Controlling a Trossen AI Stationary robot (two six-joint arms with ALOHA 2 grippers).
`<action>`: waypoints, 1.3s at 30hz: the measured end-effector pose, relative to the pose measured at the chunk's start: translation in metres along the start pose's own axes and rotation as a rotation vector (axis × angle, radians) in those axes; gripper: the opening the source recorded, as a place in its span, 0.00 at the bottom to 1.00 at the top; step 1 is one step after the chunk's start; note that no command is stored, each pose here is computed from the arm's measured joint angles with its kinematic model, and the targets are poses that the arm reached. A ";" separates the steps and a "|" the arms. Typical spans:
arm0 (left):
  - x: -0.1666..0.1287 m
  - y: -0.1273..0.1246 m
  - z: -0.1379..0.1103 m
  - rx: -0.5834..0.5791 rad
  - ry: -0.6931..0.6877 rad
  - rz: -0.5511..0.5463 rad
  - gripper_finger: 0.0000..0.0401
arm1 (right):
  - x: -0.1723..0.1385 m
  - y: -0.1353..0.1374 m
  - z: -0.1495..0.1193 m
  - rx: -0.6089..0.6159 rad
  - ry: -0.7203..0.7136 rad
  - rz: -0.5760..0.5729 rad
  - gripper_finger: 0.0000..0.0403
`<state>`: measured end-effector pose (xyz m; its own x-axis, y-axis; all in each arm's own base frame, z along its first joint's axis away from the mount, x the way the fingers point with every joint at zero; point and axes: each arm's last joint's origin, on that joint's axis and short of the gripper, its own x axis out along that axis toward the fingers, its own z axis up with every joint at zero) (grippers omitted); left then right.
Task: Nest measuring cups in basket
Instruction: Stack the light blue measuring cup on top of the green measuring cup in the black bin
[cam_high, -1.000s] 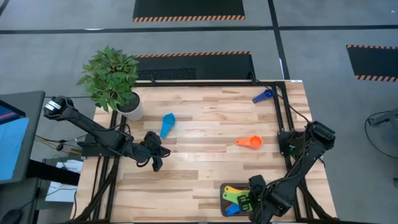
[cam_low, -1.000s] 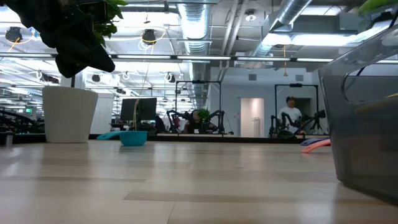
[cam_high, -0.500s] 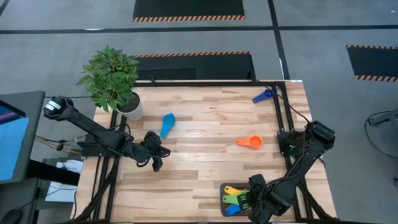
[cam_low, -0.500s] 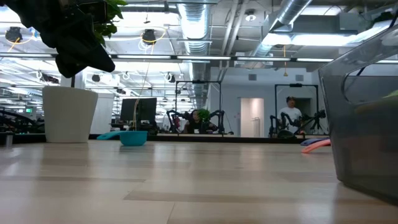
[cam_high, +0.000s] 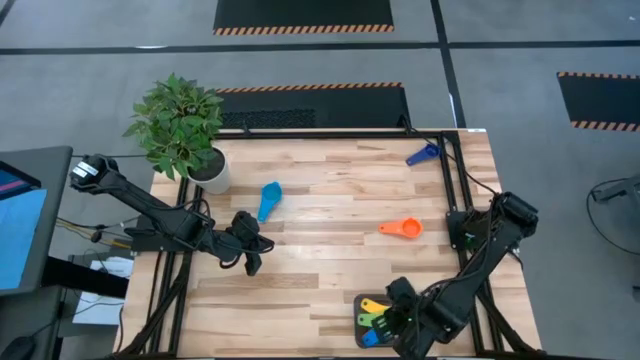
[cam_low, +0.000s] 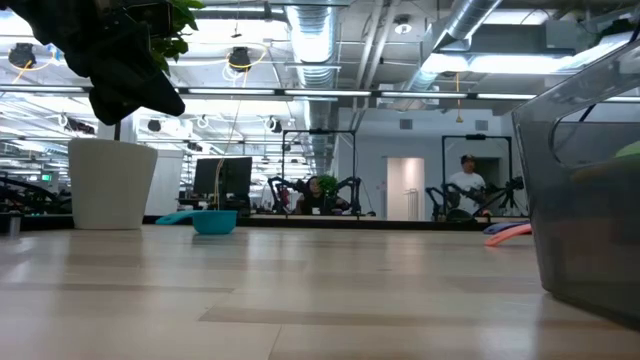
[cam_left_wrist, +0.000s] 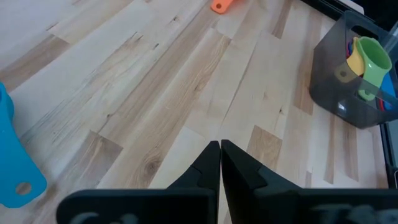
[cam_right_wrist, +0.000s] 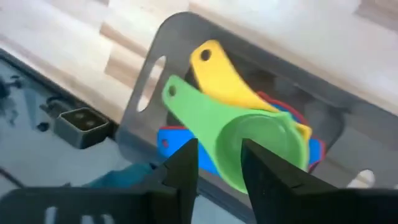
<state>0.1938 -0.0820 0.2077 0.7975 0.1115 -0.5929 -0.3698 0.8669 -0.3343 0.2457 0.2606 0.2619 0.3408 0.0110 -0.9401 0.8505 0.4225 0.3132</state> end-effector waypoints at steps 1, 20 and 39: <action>0.000 0.000 0.000 0.000 0.000 0.000 0.00 | 0.001 0.001 0.004 -0.010 -0.004 -0.007 0.34; 0.000 -0.001 -0.001 -0.104 0.028 -0.023 0.00 | -0.041 0.021 0.151 -0.414 -0.293 -0.183 0.18; 0.020 0.033 0.051 -0.400 -0.254 0.079 0.07 | -0.081 -0.065 0.166 -0.483 -0.480 -0.410 0.18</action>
<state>0.2219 -0.0261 0.2215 0.8327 0.3278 -0.4463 -0.5482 0.6017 -0.5809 0.2293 0.0819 0.3401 0.2672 -0.5759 -0.7727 0.7153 0.6558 -0.2414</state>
